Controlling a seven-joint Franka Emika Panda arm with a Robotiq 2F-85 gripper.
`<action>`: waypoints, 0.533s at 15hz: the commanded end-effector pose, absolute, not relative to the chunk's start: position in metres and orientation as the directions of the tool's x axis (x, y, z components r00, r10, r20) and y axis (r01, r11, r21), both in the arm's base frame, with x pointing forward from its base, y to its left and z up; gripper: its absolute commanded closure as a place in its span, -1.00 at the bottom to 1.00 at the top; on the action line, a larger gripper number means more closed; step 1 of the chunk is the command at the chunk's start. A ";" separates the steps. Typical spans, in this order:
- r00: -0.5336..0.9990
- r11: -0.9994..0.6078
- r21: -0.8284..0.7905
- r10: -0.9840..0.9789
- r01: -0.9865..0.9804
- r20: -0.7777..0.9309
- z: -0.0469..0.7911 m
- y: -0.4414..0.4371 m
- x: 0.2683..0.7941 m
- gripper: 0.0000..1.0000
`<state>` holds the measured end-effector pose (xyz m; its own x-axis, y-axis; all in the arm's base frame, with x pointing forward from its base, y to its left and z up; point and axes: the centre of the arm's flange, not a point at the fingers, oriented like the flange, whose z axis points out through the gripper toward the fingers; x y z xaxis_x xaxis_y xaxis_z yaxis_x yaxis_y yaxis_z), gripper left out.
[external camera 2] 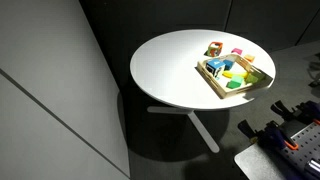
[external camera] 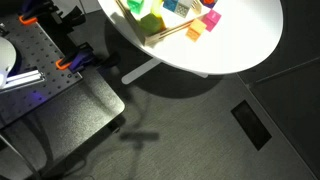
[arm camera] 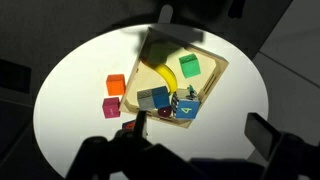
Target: Move the gray block from the tray to the table
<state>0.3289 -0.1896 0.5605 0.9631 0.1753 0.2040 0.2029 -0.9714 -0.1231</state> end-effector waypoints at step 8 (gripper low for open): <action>0.968 -0.974 -0.128 0.160 0.187 0.193 0.558 -0.182 0.345 -1.00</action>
